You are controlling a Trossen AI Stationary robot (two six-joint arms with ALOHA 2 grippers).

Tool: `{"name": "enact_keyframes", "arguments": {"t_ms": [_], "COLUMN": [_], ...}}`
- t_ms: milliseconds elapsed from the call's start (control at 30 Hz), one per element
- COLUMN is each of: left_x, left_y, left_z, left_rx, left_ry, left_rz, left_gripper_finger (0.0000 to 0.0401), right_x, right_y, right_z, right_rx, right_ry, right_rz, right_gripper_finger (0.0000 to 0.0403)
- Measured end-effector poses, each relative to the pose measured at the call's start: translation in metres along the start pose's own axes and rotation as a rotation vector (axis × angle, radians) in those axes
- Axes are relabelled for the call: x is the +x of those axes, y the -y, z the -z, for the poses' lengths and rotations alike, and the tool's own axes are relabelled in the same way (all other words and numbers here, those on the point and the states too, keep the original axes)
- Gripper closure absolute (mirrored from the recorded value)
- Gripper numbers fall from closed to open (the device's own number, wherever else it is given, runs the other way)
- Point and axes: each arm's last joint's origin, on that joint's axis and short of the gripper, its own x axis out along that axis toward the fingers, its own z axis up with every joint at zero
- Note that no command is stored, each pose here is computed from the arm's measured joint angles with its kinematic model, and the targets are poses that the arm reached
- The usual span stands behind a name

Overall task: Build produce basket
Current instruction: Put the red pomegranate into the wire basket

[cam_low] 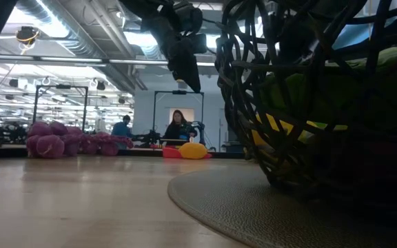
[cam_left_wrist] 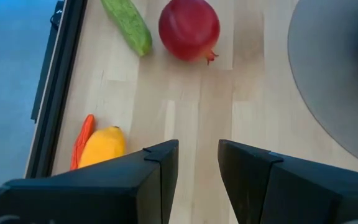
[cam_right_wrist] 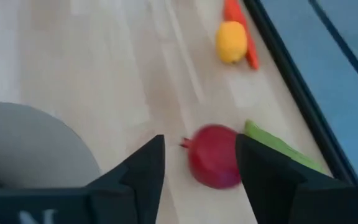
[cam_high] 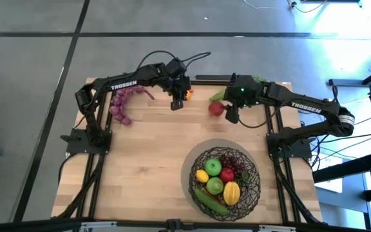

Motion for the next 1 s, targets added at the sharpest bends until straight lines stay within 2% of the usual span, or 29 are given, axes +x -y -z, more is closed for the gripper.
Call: {"name": "enact_keyframes", "arguments": {"t_ms": [200,433,700,1000], "left_x": [0.000,0.000,0.003,0.004], "left_y": [0.000,0.002,0.016,0.026], "left_z": [0.000,0.000,-0.004,-0.008], "left_rx": [-0.001,-0.001,0.256,0.288], "left_ry": [0.000,0.000,0.009,0.013], "left_rz": [-0.001,0.008,0.044,0.050], "left_gripper_finger": [0.0298,0.0298,0.0298,0.0298], "right_x": [0.000,0.000,0.000,0.000], "right_y": [-0.003,-0.004,-0.004,-0.004], "right_z": [-0.001,-0.001,-0.001,-0.001], "right_rx": [-0.017,0.037,0.005,0.005], "right_ry": [0.021,0.019,0.019,0.019], "right_rz": [-0.118,-0.129,-0.129,-0.130], "right_gripper_finger": [0.0209,0.0209,0.0209,0.0209]}}
